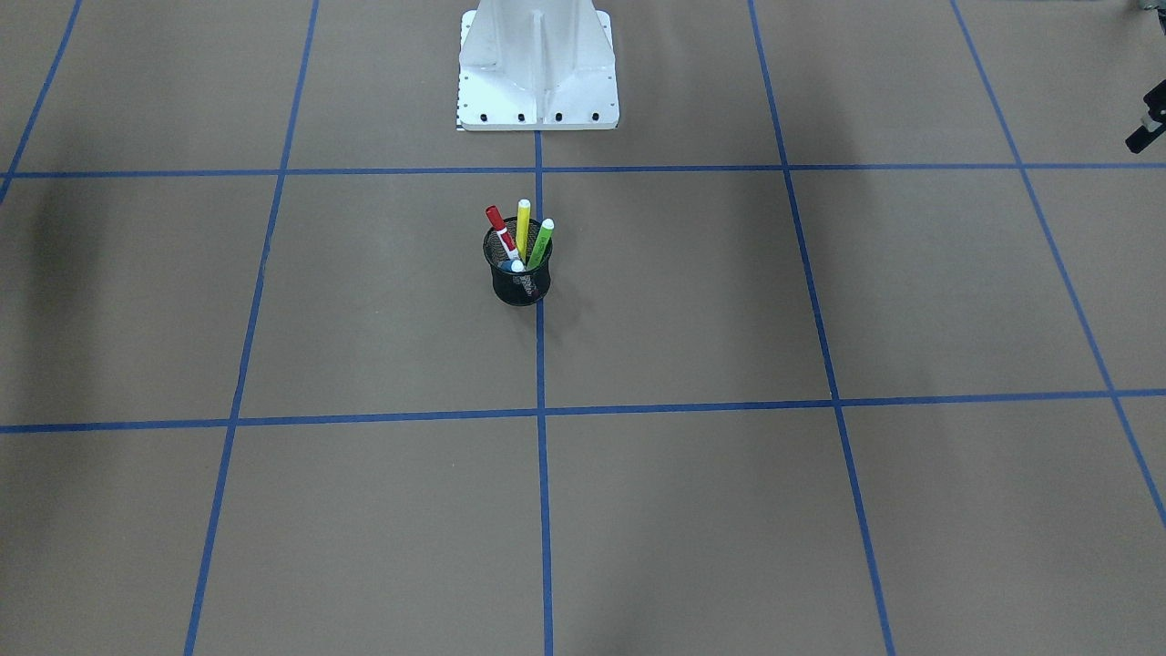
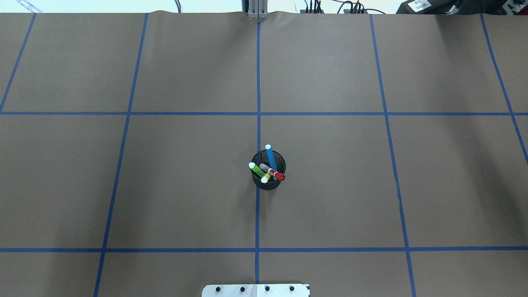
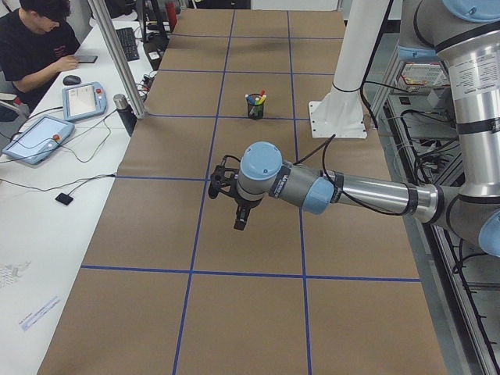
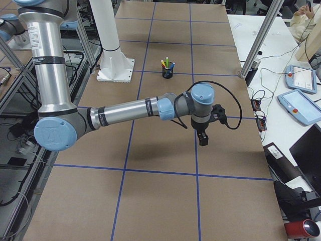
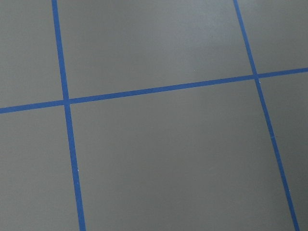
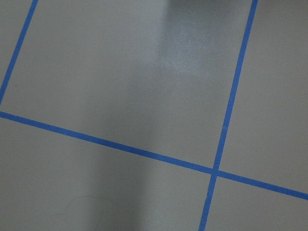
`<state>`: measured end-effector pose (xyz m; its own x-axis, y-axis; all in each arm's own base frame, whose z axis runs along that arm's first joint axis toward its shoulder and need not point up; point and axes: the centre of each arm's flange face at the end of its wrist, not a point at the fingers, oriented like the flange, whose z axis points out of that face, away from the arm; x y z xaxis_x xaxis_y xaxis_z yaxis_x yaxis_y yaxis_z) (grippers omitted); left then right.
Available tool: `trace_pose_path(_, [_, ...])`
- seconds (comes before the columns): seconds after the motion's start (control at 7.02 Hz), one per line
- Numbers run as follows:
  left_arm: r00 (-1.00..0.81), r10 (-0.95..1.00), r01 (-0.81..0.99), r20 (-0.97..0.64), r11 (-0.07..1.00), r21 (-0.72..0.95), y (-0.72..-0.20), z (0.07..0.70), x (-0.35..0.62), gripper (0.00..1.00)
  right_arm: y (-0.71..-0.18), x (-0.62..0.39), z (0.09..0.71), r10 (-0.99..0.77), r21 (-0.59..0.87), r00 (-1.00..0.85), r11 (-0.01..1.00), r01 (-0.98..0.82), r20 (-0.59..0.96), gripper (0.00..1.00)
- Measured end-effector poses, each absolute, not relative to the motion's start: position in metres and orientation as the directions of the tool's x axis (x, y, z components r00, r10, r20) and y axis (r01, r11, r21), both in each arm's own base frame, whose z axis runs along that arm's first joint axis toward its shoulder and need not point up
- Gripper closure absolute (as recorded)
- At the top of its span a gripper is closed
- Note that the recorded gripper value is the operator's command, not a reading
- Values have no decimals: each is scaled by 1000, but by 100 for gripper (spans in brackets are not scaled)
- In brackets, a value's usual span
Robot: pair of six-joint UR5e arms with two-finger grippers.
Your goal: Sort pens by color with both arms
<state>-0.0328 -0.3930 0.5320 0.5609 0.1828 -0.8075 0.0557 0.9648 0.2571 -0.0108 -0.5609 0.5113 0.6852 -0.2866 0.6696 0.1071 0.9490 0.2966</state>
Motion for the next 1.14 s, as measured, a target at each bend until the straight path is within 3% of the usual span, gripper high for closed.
trace_pose_path(0.57, [561,173,54,-809,968,244,-392,537,-32,0,-594,-165,341,-413,412,585,900,144,698,1])
trace_pose_path(0.85, [562,171,51,-809,969,240,-392,539,-31,0,-563,-256,257,-426,429,529,894,126,733,1])
trace_pose_path(1.14, [563,165,49,-810,971,232,-393,543,-30,0,-526,-332,223,-429,458,529,885,83,733,1])
